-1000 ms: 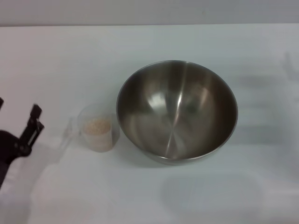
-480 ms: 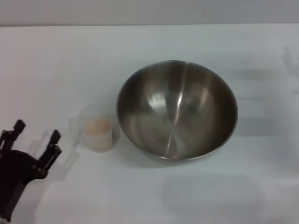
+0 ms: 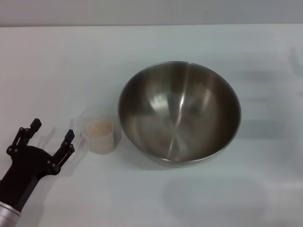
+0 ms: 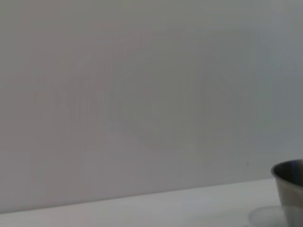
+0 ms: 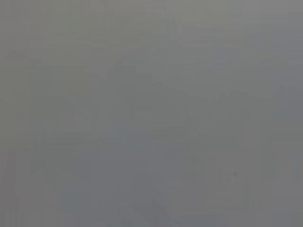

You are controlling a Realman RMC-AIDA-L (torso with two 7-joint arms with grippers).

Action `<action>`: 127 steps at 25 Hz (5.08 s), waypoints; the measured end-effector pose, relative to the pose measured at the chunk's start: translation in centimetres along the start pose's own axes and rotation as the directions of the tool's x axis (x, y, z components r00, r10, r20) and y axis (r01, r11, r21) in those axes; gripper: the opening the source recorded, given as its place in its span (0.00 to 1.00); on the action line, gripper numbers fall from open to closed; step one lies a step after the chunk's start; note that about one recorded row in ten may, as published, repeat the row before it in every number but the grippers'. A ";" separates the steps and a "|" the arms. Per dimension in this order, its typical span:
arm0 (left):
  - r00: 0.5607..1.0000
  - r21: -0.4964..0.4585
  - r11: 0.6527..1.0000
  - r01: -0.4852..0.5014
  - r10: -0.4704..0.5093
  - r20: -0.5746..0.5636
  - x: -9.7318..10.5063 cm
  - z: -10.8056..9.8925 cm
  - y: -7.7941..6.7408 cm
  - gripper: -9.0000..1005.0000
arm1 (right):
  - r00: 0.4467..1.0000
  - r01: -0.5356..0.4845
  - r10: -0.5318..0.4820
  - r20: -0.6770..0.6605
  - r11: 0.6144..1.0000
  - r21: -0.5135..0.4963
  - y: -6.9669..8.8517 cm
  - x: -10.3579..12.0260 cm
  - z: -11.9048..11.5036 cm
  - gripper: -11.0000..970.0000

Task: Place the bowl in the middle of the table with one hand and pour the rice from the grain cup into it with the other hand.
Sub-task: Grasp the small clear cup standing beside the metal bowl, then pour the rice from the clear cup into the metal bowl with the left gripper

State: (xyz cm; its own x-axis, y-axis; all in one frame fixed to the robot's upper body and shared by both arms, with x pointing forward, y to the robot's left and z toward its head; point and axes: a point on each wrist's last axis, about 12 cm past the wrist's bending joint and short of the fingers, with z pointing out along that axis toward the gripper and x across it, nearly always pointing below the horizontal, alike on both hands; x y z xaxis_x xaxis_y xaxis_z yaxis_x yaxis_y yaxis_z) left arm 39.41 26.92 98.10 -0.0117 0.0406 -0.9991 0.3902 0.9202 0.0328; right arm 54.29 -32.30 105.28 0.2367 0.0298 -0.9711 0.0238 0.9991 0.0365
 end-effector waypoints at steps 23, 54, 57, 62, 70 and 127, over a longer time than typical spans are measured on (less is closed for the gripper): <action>0.999 0.011 1.000 -0.015 0.016 -0.046 0.3 1.8 0.3 0.77 | 1.000 -0.005 0.005 0.004 1.000 0.010 -0.1 0.0 -0.2 0.79; 0.998 -0.002 1.000 -0.023 0.023 -0.059 0.1 3.2 1.0 0.63 | 1.000 -0.014 0.014 0.010 1.000 0.009 0.0 -0.1 -0.1 0.79; 0.998 0.007 1.000 -0.021 0.022 -0.061 0.1 3.2 0.8 0.54 | 1.000 -0.019 0.019 0.010 1.000 0.010 0.0 -0.1 -0.2 0.79; 0.998 0.003 1.000 -0.017 0.017 -0.061 0.1 3.2 0.8 0.45 | 1.000 -0.024 0.024 0.011 1.000 0.010 0.0 -0.1 -0.2 0.79; 0.998 0.007 1.000 -0.012 0.012 -0.054 0.0 3.5 0.7 0.23 | 0.999 -0.024 0.024 0.032 1.000 0.006 0.1 -0.3 -0.2 0.79; -0.631 -0.467 -0.488 -0.737 0.745 0.216 -6.0 10.5 -7.9 0.07 | 0.997 -0.008 0.005 0.083 1.000 0.028 -1.1 -1.1 -0.4 0.79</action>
State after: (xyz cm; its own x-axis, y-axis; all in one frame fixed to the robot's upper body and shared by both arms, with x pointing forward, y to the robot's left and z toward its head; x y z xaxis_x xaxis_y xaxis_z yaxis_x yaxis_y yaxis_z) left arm 46.03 15.30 103.57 0.4969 0.5763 0.6488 -0.6118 -0.2975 0.7329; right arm 53.58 -33.44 106.18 0.3169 0.0322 -0.9479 0.0489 0.9975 0.0503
